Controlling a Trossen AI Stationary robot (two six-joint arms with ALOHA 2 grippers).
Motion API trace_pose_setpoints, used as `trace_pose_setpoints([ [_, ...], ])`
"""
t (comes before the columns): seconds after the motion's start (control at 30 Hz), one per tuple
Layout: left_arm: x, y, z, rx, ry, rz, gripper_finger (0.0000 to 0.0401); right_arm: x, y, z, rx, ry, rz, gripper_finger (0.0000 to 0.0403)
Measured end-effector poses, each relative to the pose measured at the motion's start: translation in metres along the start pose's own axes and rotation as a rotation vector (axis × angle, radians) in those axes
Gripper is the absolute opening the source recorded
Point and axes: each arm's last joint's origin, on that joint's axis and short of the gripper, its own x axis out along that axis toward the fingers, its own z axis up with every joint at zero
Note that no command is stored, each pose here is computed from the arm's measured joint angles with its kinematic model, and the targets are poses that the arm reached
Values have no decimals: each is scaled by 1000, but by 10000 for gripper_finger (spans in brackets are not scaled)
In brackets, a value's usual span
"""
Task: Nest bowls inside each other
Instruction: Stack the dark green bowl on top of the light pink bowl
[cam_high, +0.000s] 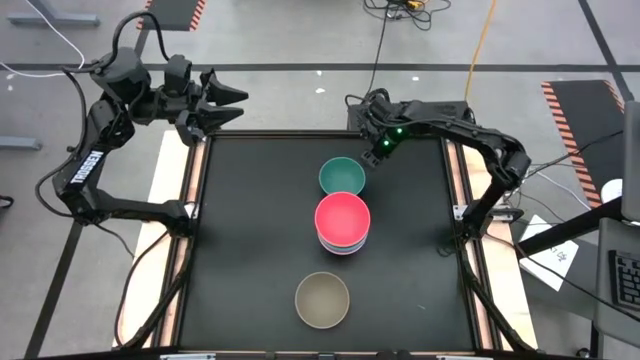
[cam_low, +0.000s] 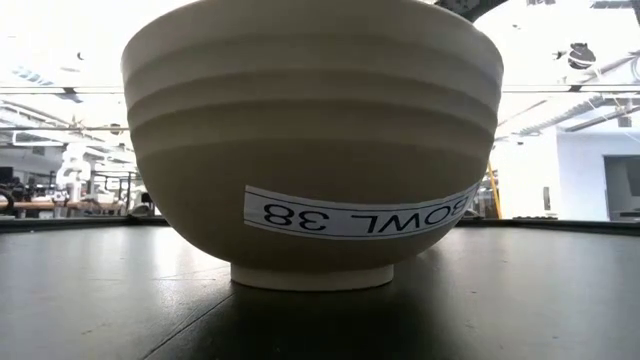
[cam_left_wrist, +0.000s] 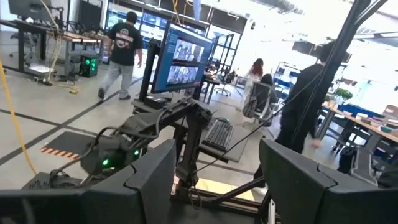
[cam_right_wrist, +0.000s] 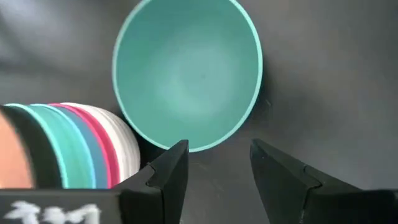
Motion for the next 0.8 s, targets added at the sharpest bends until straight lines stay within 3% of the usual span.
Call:
trace_pose_setpoints([
  [0.8, -6, -7, 9, 34, -31, -15, 234, 43, -13, 8, 4, 107, 18, 164],
])
